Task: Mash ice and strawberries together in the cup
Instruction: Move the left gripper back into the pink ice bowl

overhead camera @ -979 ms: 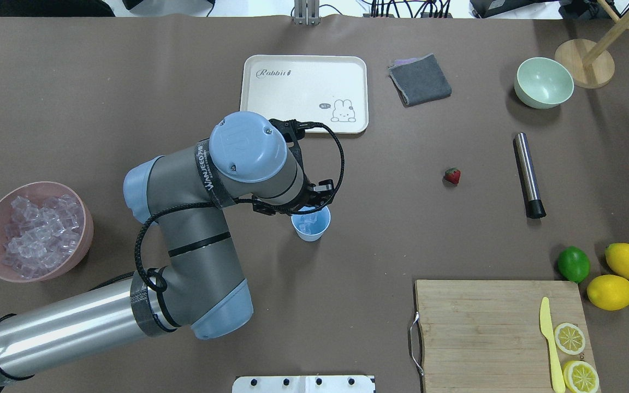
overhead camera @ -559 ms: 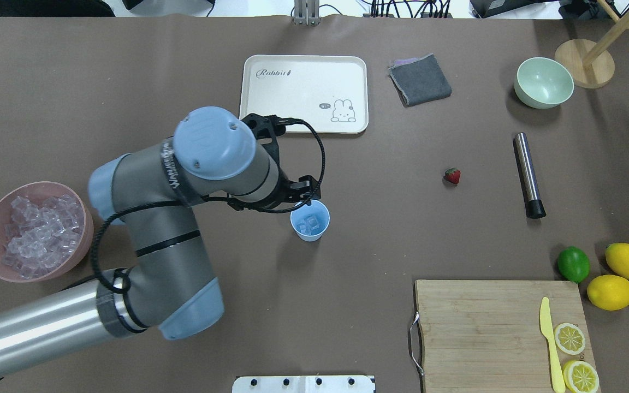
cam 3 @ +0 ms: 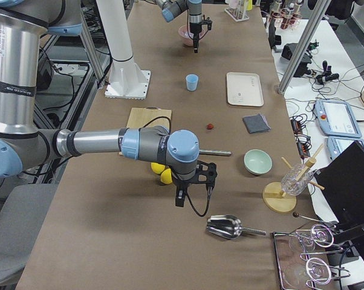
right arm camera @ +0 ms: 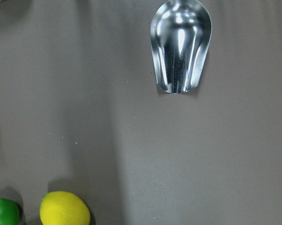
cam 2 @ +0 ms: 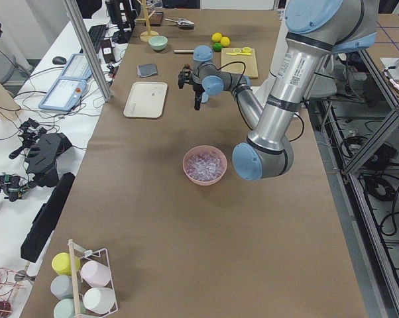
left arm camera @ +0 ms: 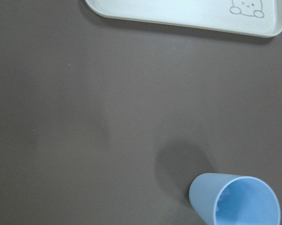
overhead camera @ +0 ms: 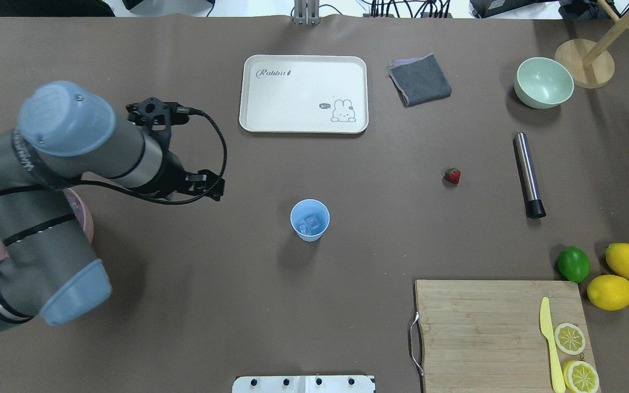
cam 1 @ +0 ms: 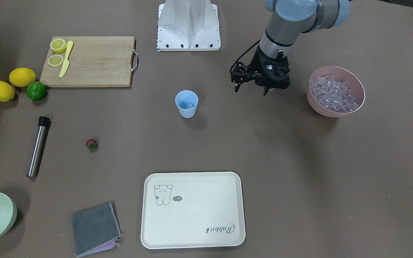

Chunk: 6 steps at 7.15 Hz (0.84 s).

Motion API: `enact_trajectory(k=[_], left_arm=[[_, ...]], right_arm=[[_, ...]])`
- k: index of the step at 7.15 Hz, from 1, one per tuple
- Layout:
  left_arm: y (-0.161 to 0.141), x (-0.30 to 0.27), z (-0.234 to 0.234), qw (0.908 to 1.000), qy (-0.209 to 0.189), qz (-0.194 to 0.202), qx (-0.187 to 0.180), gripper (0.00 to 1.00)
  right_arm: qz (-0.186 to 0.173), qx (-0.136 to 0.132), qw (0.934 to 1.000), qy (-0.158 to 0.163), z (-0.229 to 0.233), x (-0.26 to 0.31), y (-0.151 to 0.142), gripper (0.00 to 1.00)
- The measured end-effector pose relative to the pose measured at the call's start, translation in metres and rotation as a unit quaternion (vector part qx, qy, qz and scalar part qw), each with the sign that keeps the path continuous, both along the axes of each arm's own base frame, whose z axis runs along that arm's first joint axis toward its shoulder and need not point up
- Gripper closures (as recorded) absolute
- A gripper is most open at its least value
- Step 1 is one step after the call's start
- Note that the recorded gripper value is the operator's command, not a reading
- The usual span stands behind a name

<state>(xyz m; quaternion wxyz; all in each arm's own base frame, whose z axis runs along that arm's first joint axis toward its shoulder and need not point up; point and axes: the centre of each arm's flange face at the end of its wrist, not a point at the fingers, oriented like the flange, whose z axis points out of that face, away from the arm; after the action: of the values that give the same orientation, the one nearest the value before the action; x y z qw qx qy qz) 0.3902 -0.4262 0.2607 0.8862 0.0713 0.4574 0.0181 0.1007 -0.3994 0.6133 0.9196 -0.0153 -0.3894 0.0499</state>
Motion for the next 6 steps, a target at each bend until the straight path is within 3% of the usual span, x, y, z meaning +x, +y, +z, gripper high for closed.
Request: enact_trajectory(k=[6], left_arm=[[0.034,-0.175,0.222,0.996,-0.001,0.061,0.065,0.03]], right_arm=[[0.001,-0.001,1.0,0.0,0.001,0.001,0.003,0.0]])
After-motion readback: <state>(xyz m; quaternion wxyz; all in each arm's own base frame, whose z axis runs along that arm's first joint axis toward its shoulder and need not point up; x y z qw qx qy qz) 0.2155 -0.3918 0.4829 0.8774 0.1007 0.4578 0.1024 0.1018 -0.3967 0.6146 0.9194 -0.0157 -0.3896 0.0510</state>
